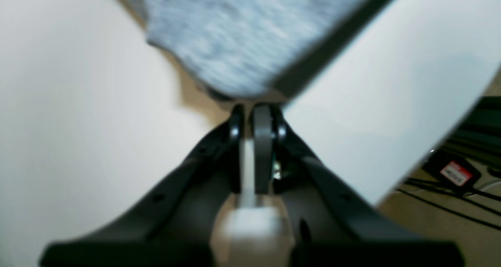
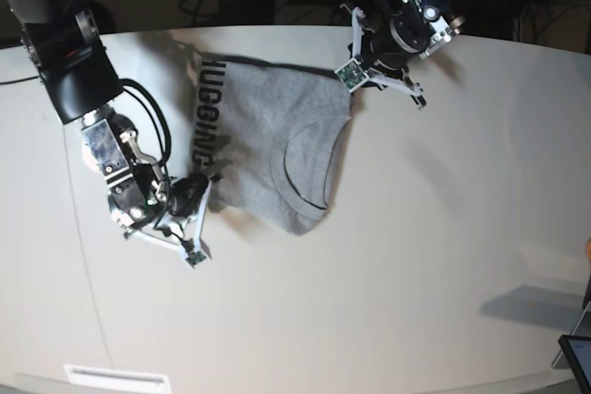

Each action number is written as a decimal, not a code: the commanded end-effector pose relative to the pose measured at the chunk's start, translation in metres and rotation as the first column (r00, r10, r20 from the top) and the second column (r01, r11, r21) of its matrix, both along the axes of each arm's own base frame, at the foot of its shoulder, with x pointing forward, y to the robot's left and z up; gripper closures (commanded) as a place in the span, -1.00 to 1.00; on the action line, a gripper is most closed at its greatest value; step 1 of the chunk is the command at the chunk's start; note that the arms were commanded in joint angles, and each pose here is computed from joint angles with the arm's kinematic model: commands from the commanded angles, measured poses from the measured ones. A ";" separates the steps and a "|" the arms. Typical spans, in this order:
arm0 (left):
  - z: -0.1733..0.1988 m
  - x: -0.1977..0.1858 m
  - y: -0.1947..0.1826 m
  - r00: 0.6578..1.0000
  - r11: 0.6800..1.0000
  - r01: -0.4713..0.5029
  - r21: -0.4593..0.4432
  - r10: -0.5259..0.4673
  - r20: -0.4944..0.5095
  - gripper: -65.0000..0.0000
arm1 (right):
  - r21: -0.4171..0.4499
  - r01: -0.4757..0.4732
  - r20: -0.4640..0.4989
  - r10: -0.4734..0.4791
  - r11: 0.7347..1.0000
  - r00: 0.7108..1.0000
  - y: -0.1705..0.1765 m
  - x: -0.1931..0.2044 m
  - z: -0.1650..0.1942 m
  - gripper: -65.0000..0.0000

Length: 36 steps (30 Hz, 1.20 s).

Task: Fold the T-shirt properly
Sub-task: 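Rotate the folded shirt with both grippers so the printed edge lies straight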

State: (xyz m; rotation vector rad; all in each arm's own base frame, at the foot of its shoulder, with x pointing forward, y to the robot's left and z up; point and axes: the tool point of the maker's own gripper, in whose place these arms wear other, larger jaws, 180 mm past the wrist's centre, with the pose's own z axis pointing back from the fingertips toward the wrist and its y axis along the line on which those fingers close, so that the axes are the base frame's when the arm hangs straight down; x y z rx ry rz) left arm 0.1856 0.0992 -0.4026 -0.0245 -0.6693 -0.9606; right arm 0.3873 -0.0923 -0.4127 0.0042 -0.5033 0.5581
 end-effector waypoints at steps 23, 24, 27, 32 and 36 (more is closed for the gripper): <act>-0.013 0.046 0.020 0.999 0.998 -0.039 0.041 0.038 0.025 0.88 | -0.036 0.012 -0.049 -0.014 0.999 0.999 -0.011 -0.014 -0.009 1.00; -0.014 0.048 0.021 0.999 0.998 -0.041 0.043 0.040 0.025 0.88 | -0.041 0.012 -0.058 -0.015 0.999 0.998 -0.012 -0.017 -0.011 1.00; -0.019 0.050 0.024 0.999 0.998 -0.048 0.050 0.047 0.013 0.88 | -0.038 0.005 -0.050 -0.007 0.999 0.999 -0.010 -0.018 -0.008 1.00; -0.018 0.059 0.023 0.999 0.998 -0.046 0.050 0.045 0.024 0.88 | -0.067 0.000 -0.043 -0.003 0.998 0.999 -0.021 -0.021 0.001 1.00; -0.018 0.070 0.026 0.998 0.997 -0.055 0.051 0.054 0.029 0.88 | -0.073 -0.015 -0.026 0.014 0.997 1.000 -0.023 -0.029 0.008 1.00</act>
